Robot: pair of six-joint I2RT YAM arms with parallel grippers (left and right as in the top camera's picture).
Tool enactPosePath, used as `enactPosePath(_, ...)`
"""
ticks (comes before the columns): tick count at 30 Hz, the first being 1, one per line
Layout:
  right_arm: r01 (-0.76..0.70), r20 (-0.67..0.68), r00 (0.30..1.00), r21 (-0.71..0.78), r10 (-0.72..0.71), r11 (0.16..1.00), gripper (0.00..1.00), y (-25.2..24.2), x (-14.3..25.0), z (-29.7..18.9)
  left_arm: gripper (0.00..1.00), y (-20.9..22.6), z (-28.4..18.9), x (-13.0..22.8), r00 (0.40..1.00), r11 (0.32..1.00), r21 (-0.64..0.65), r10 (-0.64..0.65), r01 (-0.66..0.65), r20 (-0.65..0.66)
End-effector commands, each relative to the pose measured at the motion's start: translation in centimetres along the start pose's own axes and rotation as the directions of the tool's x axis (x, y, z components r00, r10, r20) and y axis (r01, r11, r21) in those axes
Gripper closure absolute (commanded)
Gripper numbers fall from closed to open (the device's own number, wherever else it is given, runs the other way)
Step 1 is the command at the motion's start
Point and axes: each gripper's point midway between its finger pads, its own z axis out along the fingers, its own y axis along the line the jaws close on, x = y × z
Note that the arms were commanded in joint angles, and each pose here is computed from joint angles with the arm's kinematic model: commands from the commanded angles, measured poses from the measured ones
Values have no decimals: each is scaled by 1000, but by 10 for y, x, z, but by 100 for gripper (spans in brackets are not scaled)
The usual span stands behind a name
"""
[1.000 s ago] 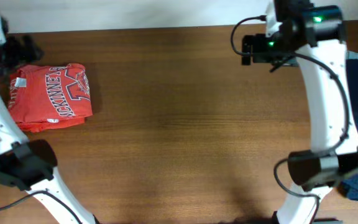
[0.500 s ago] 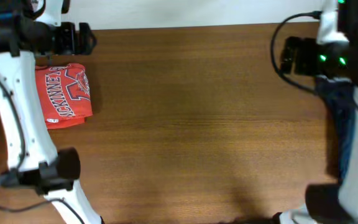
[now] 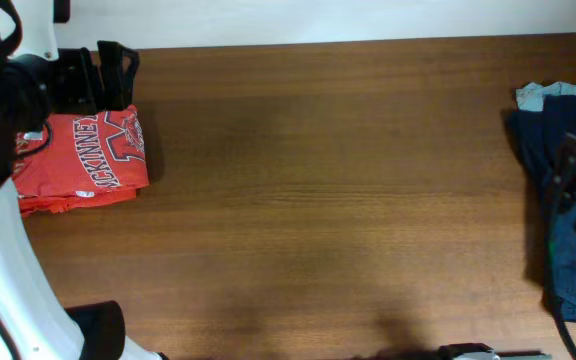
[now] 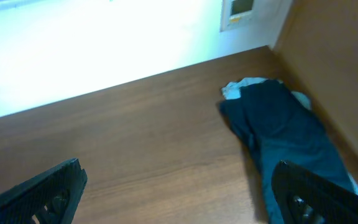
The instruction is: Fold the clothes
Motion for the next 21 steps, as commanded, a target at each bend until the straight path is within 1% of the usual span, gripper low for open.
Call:
enactPosePath(1, -17, 9, 1000, 58, 16, 998, 1, -10, -1, -1, 1, -2, -1, -1, 1000, 1000, 11, -29, 28, 4)
enactPosePath(21, -17, 9, 1000, 47, 17, 999, 1, -9, -1, -1, 0, -2, -2, 3, 999, 999, 10, -33, 33, -10)
